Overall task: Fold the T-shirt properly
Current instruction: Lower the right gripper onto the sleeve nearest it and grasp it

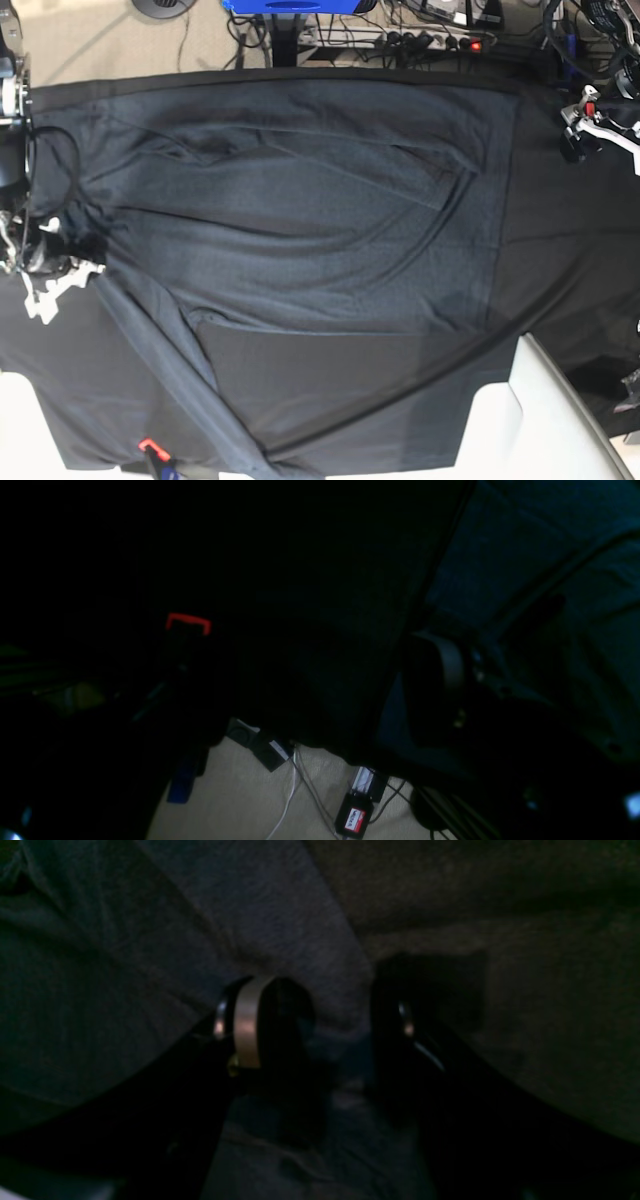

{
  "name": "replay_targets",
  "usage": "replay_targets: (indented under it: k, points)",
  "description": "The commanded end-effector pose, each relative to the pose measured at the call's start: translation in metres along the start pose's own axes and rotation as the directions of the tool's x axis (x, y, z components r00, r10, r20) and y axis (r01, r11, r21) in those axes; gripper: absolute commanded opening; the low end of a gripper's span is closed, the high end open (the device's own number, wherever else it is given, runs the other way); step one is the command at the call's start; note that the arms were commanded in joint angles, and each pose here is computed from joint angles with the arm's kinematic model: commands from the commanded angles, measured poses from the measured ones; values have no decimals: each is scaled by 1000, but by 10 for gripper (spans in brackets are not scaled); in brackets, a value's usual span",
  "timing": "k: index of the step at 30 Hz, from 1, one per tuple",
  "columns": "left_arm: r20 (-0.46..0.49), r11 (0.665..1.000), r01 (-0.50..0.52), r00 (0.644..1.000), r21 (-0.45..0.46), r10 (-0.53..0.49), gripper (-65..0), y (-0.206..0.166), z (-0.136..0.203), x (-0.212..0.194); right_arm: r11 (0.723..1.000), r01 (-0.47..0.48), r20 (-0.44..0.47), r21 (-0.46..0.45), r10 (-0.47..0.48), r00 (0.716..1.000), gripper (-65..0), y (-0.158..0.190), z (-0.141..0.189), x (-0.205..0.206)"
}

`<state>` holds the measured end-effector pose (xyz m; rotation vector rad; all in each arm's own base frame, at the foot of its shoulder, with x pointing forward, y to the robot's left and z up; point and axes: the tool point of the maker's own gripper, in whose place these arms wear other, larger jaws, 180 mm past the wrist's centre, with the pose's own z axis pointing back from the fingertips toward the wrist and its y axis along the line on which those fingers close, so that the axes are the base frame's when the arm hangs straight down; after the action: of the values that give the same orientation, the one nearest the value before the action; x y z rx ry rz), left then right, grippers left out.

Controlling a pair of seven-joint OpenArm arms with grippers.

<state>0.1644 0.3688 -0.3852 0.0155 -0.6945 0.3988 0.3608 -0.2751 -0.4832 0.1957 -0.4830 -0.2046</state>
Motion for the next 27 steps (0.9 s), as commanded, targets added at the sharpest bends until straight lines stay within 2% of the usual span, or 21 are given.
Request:
replay_targets:
  k: [1,7,11,14,27]
  points:
    - [44,1000,17,999,3,-17,-165,2,4,15,1000,-5,62,-10,6,998,-368,-8,11,27]
    - [45,1000,16,999,3,-16,-165,2,4,16,1000,-6,90,-19,7,996,-366,-12,13,34]
    - [44,1000,17,999,3,-17,-165,2,4,15,998,-25,67,-65,29,997,-365,-26,14,30]
    - [44,1000,17,999,3,-17,-165,2,4,15,997,-43,32,-70,45,998,-365,-19,5,20]
    - [39,1000,17,999,5,-17,-165,3,4,13,998,-47,42,-37,48,998,-371,2,-4,21]
